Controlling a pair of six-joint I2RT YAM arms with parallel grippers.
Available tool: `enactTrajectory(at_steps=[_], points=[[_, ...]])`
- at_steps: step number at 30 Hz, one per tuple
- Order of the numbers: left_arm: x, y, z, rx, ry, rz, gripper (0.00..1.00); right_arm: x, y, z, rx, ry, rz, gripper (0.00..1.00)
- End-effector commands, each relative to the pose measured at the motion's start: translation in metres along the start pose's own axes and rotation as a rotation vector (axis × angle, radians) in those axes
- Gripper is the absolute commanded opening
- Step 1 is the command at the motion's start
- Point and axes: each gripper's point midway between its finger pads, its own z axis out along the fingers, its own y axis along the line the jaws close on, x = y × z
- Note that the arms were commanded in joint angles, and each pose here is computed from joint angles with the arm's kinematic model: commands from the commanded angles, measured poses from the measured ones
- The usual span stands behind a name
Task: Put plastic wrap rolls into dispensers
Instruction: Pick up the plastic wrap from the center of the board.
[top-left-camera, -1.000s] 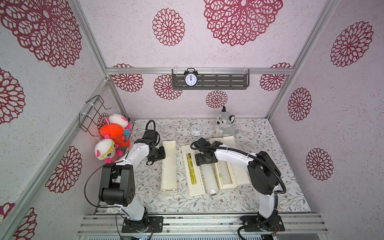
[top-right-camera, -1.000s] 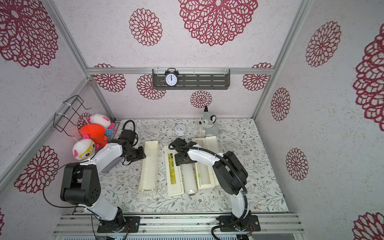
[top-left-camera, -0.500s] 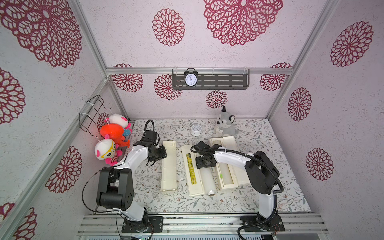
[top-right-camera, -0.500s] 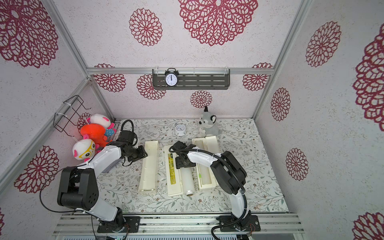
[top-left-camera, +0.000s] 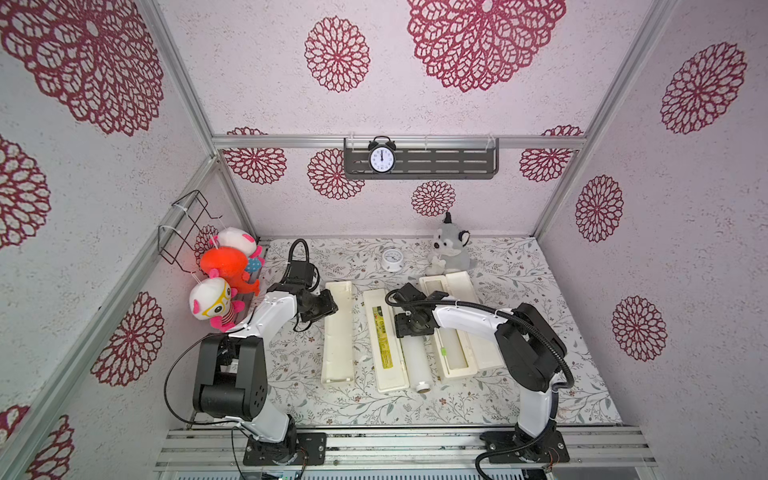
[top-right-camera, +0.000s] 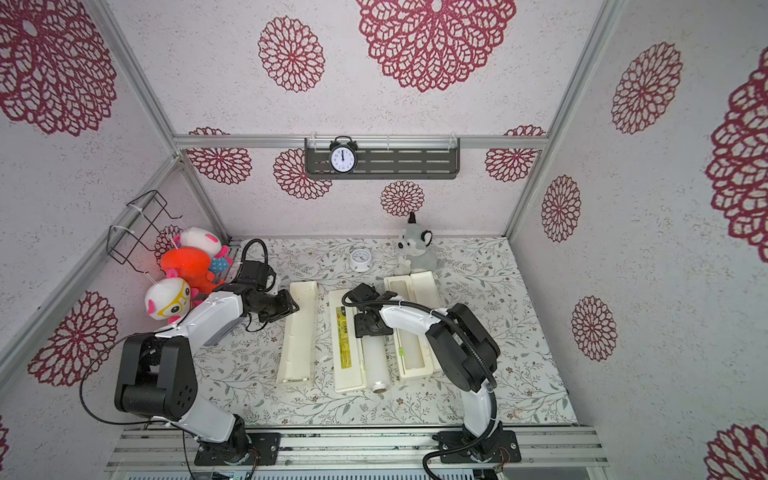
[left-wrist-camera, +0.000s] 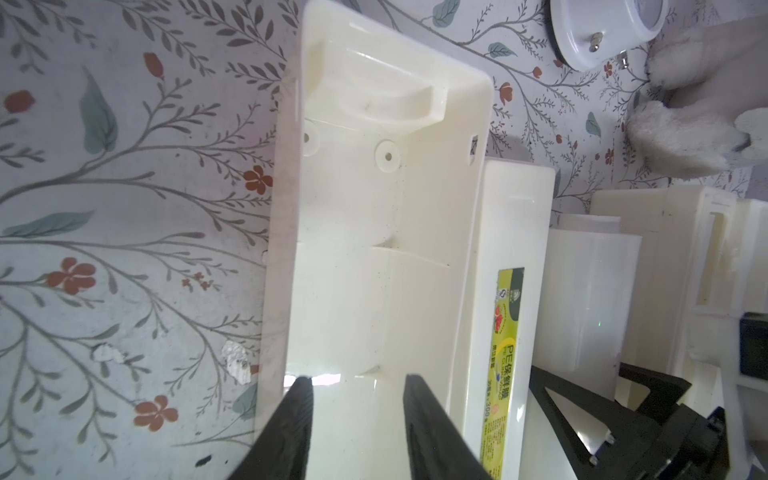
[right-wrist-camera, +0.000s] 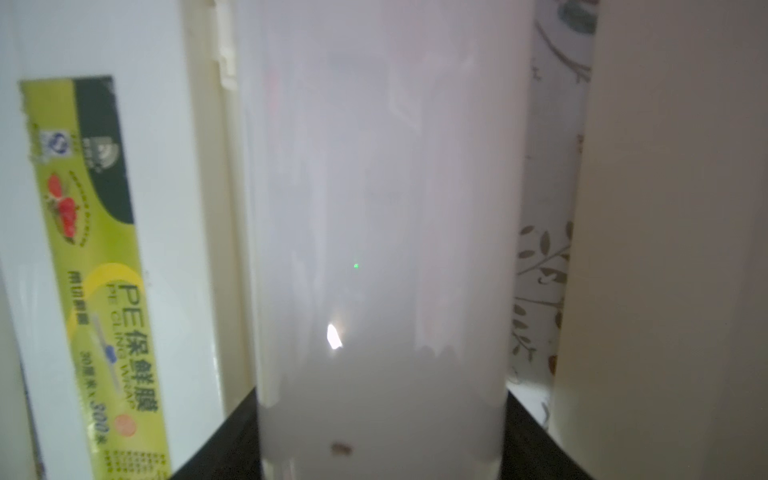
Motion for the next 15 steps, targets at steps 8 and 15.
enactTrajectory(at_steps=[8, 15], points=[[-0.010, -0.033, -0.020, 0.160, -0.047, 0.012, 0.54, -0.050, 0.021, -0.082, -0.242, -0.181, 0.053, 0.52], [-0.010, -0.037, -0.025, 0.186, -0.057, 0.004, 0.56, -0.061, 0.041, -0.099, -0.367, -0.202, 0.042, 0.50]])
